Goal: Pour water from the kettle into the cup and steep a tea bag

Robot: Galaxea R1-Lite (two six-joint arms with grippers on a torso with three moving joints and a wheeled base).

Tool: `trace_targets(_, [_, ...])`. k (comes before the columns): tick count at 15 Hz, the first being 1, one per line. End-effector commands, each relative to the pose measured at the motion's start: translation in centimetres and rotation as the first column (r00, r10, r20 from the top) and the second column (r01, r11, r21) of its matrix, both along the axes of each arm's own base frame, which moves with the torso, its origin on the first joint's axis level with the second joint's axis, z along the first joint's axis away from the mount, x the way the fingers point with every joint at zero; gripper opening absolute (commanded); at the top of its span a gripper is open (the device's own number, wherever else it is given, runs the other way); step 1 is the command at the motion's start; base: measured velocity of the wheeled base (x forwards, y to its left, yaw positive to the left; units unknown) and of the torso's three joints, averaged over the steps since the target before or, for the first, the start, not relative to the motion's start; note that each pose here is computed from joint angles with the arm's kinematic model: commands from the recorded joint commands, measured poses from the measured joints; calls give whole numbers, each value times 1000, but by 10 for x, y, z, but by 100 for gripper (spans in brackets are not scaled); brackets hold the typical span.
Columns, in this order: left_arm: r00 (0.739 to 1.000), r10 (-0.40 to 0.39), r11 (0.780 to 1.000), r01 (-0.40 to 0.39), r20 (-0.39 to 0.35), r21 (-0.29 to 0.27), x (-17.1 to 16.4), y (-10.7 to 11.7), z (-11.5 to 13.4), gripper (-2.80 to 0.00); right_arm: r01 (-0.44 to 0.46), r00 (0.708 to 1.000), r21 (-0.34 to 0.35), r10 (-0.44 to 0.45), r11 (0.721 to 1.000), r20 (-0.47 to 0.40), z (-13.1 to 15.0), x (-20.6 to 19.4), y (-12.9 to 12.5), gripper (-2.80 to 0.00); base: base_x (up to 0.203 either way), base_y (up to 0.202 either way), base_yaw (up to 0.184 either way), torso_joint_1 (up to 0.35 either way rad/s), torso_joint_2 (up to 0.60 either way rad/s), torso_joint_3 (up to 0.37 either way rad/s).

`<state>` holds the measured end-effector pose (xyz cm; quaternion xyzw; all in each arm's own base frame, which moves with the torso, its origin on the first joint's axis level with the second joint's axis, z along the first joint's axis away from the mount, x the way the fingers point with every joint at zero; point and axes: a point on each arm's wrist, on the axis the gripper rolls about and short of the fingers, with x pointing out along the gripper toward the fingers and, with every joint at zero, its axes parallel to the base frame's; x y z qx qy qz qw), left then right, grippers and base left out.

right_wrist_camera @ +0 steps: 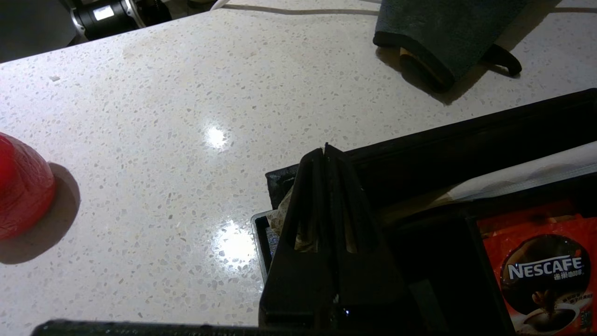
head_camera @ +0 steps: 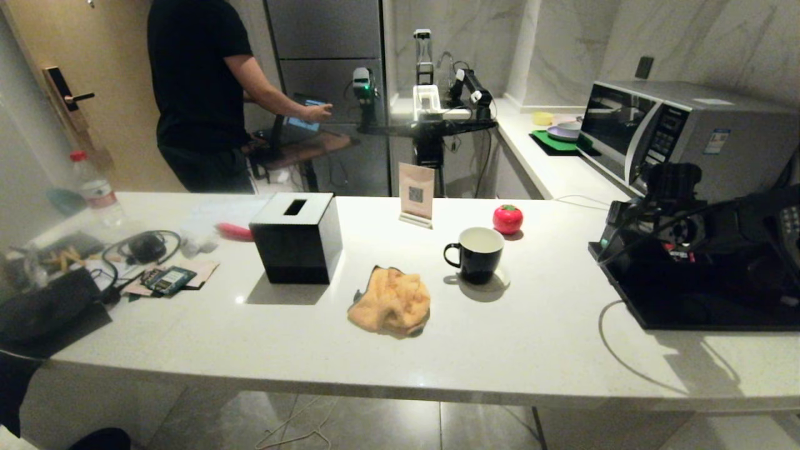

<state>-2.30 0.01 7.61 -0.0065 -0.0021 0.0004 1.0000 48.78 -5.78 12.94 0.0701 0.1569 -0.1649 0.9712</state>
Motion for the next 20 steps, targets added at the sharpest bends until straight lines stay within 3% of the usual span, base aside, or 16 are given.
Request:
trace_targets(1, [1000,1,1000,-1,-1,-1,0,0,0,-280,0,1000,0,0,1000,9,3,0,1,-280,0,0,0,0,0,0])
trace_targets(12, [1000,1,1000,-1,-1,-1,0,0,0,-280,-1,998,-8,2,1000,61,29,-8,2,-280,0,0,0,0,0,0])
trace_targets(20, [1000,1,1000,-1,-1,-1,0,0,0,-280,-14,991,-17,16,1000,133,68,-24,10,-280,0,0,0,0,0,0])
